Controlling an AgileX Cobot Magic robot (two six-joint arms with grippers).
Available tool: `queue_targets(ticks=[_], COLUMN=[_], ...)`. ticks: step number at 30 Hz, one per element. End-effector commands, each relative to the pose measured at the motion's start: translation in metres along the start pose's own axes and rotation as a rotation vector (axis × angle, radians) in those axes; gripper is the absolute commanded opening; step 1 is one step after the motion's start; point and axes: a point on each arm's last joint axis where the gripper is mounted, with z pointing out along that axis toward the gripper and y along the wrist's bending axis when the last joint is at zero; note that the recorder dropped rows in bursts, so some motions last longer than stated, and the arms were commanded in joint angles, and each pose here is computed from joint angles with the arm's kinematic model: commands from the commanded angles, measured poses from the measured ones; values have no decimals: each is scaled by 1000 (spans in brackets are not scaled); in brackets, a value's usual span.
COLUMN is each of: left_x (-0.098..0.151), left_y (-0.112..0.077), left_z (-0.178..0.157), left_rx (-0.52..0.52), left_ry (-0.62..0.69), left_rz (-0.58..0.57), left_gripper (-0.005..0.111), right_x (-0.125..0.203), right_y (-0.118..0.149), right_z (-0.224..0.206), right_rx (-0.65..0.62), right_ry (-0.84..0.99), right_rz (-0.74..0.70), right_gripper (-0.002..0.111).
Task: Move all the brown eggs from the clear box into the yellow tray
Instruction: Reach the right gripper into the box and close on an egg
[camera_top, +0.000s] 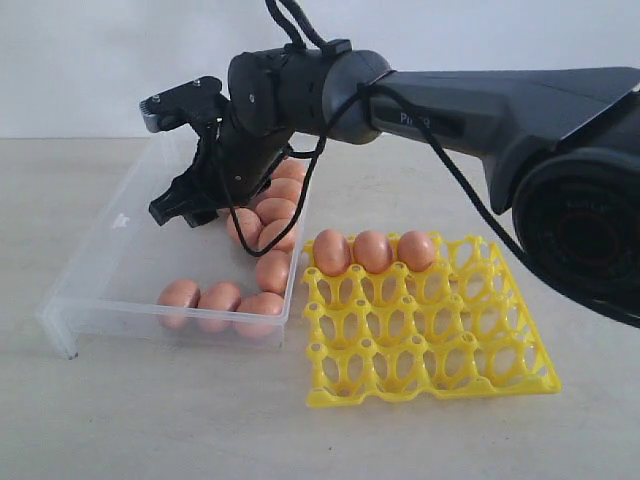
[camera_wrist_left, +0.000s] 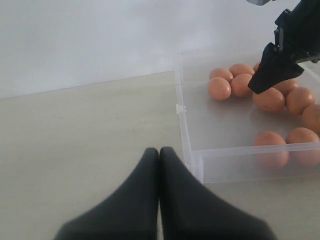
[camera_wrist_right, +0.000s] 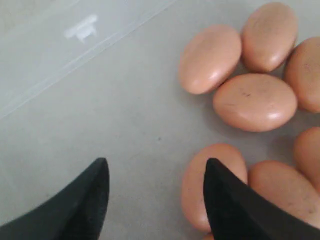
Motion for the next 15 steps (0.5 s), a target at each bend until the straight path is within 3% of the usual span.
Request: queue_targets(ticks=[1, 15], left_x=[0, 0], left_y=[-1, 0], left_z=[0, 0], left_rx=[8, 8], left_ry=[-8, -10], left_rz=[-14, -14], left_gripper=[-4, -4], right_x=[-2, 19], right_y=[-10, -14], right_z=[9, 45], right_rx=[93, 107], right_ry=[-7, 73], right_rz=[18, 49], right_gripper=[55, 55])
